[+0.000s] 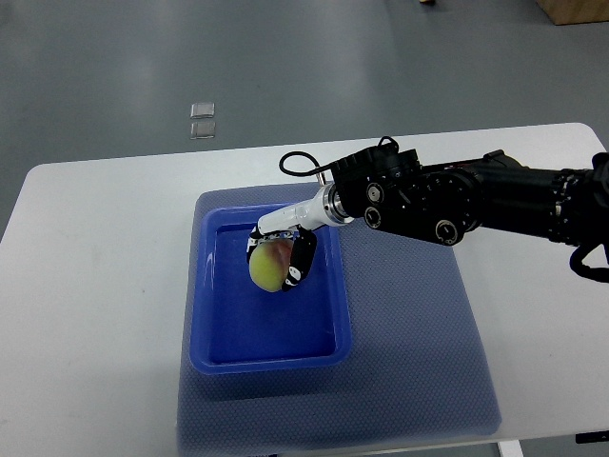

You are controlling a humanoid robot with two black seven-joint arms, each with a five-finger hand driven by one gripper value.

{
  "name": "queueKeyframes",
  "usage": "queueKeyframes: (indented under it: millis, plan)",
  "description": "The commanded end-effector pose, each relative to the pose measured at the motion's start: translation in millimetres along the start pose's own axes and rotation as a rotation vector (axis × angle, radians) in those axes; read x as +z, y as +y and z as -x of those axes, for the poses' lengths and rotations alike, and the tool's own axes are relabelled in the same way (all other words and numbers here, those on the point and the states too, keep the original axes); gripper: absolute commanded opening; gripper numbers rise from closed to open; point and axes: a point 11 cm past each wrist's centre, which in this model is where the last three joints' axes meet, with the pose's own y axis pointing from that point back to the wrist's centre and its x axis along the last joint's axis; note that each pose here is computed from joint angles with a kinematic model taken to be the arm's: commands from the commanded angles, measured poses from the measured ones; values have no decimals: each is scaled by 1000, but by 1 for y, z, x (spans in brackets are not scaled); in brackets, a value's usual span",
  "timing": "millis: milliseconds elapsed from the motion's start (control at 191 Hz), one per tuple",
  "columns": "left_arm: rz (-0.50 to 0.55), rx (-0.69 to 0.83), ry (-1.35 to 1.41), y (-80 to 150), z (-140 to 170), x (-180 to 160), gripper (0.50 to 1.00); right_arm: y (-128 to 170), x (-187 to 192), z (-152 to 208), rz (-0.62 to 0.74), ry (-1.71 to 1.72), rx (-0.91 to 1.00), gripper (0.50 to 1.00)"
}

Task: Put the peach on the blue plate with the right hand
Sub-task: 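Open the right hand to release the peach and withdraw upward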

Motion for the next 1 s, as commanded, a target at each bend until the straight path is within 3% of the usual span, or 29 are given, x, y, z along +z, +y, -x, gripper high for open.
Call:
queueKeyframes:
  millis: [0, 52, 100, 105, 141, 178, 320, 624, 912, 954, 996]
  plan:
    - [0, -1, 0, 0, 0, 0, 1000, -1, 1, 3, -1, -4, -4, 588]
    - [0, -1, 0, 0, 0, 0, 1000, -2, 2, 5, -3, -10, -2, 625]
    - [0, -1, 0, 0, 0, 0, 1000, -2, 2, 5, -3, -10, -2, 625]
    - [0, -1, 0, 0, 0, 0, 1000, -3, 3, 8, -3, -13, -5, 676]
    - [0, -1, 0, 0, 0, 0, 1000, -4, 3, 9, -5, -14, -7, 731]
    - [0, 1, 0, 0, 0, 0, 1000, -4, 3, 11, -8, -17, -9, 821]
    - [0, 1, 0, 0, 0, 0, 1000, -4, 0, 12, -36, -19, -14, 917]
    - [0, 1, 0, 0, 0, 0, 1000, 2, -14, -6, -74, -30, -5, 930]
    - [-2, 4, 3, 0, -1, -2, 1000, 34, -64, -84, -283, -166, 232, 930]
    - [-2, 4, 3, 0, -1, -2, 1000, 34, -64, -84, -283, -166, 232, 930]
    - [-3, 2, 1, 0, -1, -2, 1000, 54, -42, -99, -336, -313, 332, 930]
